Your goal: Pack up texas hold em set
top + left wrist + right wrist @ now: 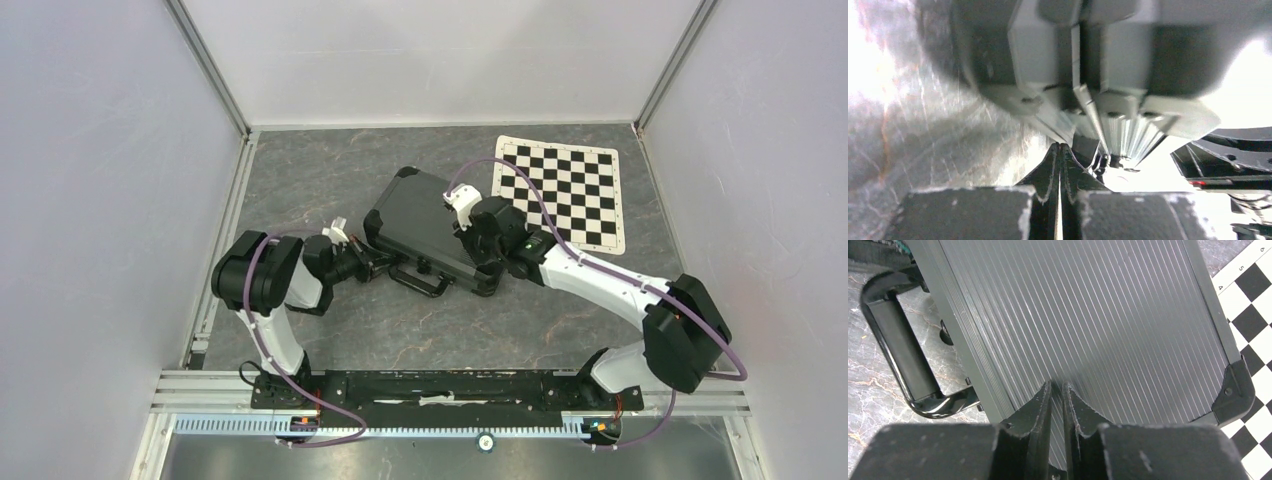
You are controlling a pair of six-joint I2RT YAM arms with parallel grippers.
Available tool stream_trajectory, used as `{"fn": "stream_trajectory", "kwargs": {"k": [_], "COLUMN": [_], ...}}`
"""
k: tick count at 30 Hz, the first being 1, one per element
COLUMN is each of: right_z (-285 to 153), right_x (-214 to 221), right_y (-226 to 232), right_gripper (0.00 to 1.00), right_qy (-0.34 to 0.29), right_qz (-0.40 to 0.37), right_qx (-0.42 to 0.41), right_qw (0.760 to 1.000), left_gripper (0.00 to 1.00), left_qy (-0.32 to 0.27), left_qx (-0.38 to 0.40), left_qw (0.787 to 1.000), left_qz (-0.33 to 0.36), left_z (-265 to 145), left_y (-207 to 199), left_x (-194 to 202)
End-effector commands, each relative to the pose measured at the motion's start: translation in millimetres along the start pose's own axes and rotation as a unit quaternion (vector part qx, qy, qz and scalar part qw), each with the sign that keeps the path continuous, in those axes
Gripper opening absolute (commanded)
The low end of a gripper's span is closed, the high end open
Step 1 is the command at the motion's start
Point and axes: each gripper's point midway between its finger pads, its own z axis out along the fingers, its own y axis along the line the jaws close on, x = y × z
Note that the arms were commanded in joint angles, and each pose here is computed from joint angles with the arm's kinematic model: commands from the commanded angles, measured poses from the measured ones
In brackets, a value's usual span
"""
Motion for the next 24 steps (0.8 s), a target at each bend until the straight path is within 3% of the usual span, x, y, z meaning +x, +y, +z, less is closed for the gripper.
{"fn": "stream_trajectory", "kwargs": {"k": [1, 6, 11, 15, 19, 24], "right_z": [6, 10, 6, 6, 13, 12], "right_x": [11, 8, 10, 16, 19, 27], "right_y": [9, 28, 55, 72, 75, 98], "right_gripper": [0.18, 0.24, 0.7, 0.89, 0.96, 0.98], "right_qy": [0.015, 0.016, 0.014, 0.037, 0.05, 0.055], "right_qz": [-0.006, -0.016, -0.069, -0.145, -0.198, -0.231], "right_qx": [-0.032, -0.089, -0.17, -0.16, -0.096, -0.115], "right_qw": [0.999, 0.996, 0.983, 0.976, 0.974, 0.965], "left_gripper": [0.02, 0.02, 0.02, 0.02, 0.02, 0.02], "left_qy": [0.052, 0.054, 0.048, 0.042, 0.043, 0.044], "left_qx": [0.177, 0.175, 0.18, 0.189, 0.19, 0.187], "left_qw": [0.983, 0.983, 0.982, 0.981, 0.981, 0.981], "left_qz": [0.006, 0.001, 0.007, 0.005, 0.004, -0.003], "left_z": [-16, -8, -12, -15, -14, -15], "left_y": [-88, -83, -88, -99, -99, -98], "left_x": [15, 13, 13, 11, 12, 13]}}
